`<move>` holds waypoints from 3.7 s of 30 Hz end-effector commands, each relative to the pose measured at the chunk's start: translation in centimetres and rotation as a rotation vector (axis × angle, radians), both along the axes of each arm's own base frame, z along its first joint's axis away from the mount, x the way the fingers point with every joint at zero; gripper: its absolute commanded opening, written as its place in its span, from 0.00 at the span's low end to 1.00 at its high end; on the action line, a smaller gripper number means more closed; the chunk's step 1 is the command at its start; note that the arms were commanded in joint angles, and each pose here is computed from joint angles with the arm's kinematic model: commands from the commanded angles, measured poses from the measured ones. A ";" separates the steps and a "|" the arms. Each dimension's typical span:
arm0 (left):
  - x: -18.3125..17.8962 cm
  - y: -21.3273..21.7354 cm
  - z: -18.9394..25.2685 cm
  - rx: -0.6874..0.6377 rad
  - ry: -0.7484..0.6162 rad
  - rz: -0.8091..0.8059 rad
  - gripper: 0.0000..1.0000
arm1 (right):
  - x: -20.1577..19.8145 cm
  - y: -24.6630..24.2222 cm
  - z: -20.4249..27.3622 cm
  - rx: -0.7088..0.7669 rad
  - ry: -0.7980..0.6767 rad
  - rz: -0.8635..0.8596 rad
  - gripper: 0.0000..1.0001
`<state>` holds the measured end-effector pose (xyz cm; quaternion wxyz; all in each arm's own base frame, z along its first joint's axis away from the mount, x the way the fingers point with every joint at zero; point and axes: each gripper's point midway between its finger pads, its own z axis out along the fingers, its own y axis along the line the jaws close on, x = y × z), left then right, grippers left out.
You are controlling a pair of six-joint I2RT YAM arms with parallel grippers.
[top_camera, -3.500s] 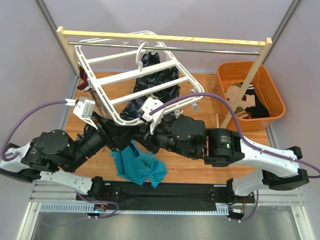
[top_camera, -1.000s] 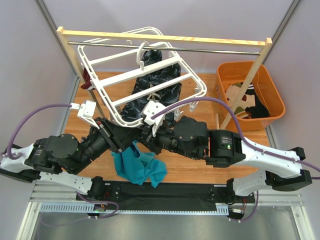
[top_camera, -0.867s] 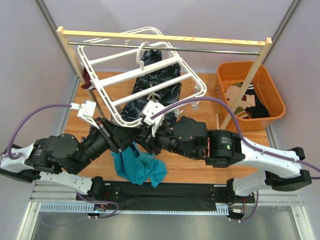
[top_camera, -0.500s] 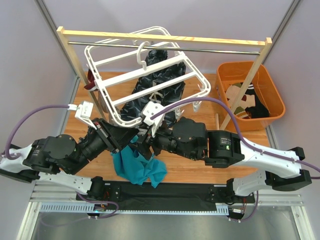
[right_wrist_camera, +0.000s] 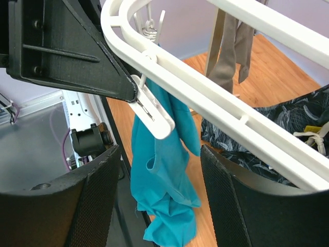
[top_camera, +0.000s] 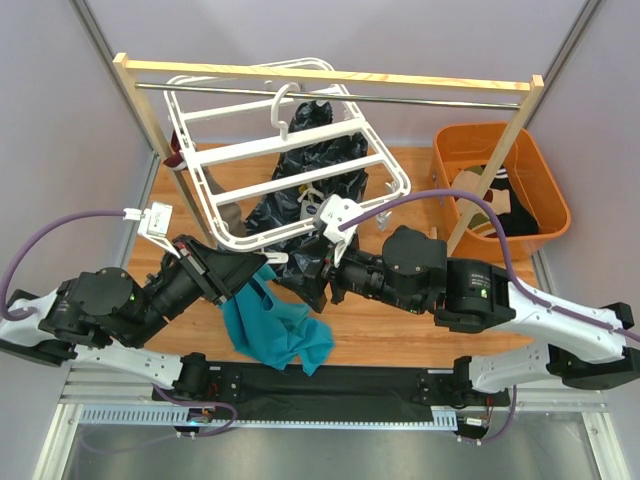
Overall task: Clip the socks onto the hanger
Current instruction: Open the clamp at the hanger, then pick up the sock.
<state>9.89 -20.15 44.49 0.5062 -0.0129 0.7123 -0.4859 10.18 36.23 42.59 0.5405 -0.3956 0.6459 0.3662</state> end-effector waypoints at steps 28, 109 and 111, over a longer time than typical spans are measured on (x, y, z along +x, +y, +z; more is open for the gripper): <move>1.4 2.3 -0.8 0.049 0.019 0.102 0.00 | 4.7 -15.7 -5.2 0.052 0.208 -0.593 0.46; 0.5 1.1 -2.7 0.048 0.063 0.055 0.00 | 45.6 -50.1 -31.8 0.017 0.976 -1.514 0.85; 0.5 1.1 -2.7 0.048 0.062 0.055 0.00 | 46.1 -50.0 -32.8 -0.038 0.945 -1.554 0.82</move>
